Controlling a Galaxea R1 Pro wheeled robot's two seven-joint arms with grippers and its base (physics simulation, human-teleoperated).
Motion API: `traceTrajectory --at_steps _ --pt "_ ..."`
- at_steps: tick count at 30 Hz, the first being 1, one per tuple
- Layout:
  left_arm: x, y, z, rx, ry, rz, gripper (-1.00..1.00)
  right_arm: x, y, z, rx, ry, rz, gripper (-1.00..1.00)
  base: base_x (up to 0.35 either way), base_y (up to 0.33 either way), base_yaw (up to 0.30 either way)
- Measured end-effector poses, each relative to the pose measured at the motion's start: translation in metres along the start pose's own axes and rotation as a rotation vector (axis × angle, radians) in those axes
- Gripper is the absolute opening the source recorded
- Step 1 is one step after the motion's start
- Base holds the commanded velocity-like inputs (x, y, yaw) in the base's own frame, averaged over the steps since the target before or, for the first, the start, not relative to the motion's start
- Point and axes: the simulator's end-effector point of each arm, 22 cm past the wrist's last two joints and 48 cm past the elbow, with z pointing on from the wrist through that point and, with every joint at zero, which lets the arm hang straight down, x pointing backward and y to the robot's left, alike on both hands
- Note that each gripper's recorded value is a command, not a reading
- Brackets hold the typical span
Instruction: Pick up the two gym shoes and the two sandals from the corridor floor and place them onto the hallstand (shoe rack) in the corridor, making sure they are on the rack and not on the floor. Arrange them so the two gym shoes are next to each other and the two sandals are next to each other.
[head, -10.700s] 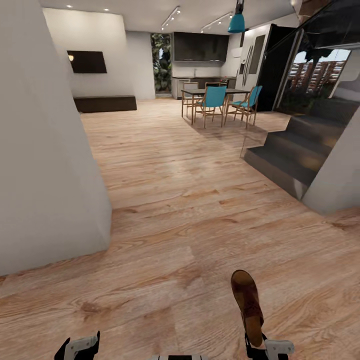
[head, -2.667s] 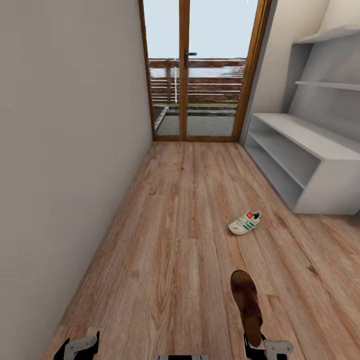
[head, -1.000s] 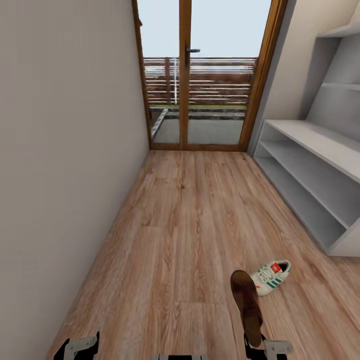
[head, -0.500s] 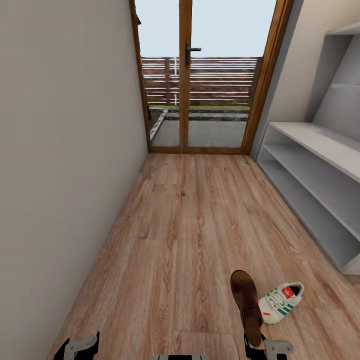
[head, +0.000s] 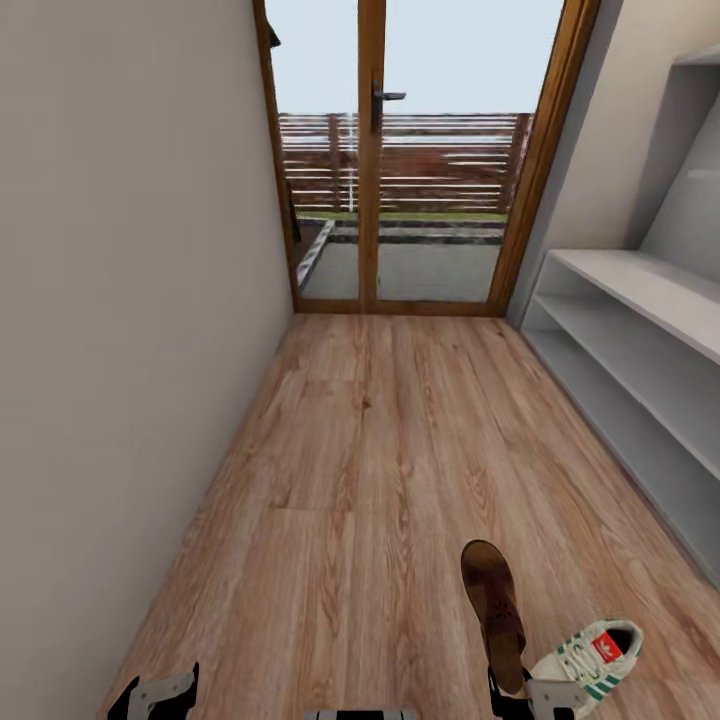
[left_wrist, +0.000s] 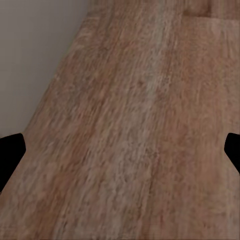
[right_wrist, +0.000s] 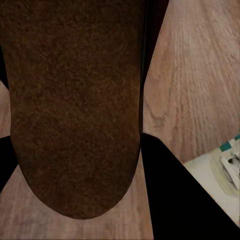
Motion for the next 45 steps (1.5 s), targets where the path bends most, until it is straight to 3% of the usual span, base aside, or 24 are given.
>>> traceTrajectory --at_steps 45 --pt "0.0007 0.0001 -0.0004 0.0 0.002 0.0 1.0 -0.0002 0.0008 0.0 -0.001 -0.001 0.0 -1.0 0.333 0.0 0.0"
